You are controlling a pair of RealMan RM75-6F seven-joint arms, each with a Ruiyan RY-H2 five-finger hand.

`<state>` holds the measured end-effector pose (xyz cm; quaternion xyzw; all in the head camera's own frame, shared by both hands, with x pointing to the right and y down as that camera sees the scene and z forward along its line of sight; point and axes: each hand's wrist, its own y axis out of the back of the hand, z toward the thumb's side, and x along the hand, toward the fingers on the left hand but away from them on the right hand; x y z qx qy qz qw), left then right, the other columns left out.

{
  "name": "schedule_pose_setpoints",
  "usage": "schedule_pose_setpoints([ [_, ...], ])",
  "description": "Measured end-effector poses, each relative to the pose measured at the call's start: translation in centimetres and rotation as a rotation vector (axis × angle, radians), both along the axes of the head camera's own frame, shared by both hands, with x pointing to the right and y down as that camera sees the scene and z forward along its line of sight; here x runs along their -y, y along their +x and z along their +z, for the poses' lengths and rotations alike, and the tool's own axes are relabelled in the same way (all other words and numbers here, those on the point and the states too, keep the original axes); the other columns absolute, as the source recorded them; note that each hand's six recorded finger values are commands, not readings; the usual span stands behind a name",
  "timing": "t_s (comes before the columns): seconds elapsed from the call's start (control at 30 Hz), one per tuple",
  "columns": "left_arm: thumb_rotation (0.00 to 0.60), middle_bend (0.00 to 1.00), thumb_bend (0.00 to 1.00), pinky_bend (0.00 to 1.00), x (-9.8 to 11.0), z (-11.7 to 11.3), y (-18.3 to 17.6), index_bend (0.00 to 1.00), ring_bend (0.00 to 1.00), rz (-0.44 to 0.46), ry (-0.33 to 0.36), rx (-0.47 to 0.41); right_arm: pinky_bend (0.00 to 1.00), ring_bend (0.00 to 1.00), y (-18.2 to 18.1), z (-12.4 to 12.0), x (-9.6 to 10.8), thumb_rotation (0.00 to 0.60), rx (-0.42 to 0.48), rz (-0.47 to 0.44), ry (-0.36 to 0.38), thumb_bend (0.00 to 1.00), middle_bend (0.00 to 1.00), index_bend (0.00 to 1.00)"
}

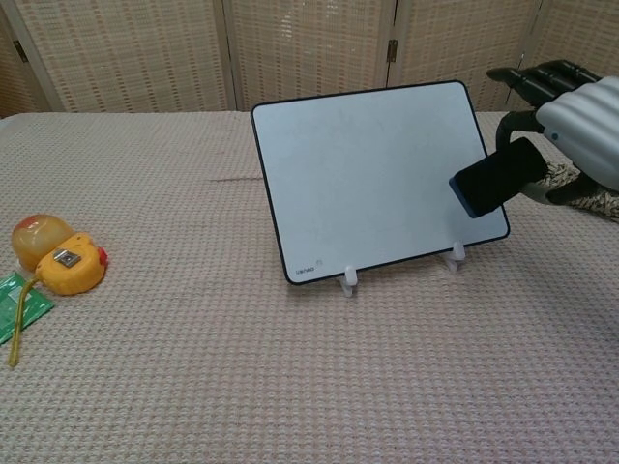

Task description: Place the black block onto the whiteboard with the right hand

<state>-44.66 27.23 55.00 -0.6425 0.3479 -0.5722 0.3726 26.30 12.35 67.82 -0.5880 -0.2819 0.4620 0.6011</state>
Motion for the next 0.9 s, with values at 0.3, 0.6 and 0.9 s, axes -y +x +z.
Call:
schedule_pose_setpoints([
  [0.3, 0.6, 0.0, 0.24, 0.0, 0.2, 0.1, -0.2, 0.0, 0.0, -0.004, -0.009, -0.008, 0.0, 0.0, -3.8, 2.0, 3.1, 0.6, 0.032, -0.01, 0.055, 0.31, 0.0, 0.45],
  [0.6, 0.6, 0.0, 0.24, 0.0, 0.3, 0.1, -0.4, 0.0, 0.0, -0.011, -0.012, -0.012, 0.0, 0.0, -5.1, 3.4, 3.8, 0.6, 0.066, 0.009, 0.031, 0.31, 0.0, 0.0],
  [0.9, 0.6, 0.0, 0.24, 0.0, 0.4, 0.1, -0.5, 0.0, 0.0, -0.013, -0.007, -0.008, 0.0, 0.0, -3.5, 1.8, 1.9, 0.6, 0.146, 0.033, -0.049, 0.31, 0.0, 0.0],
])
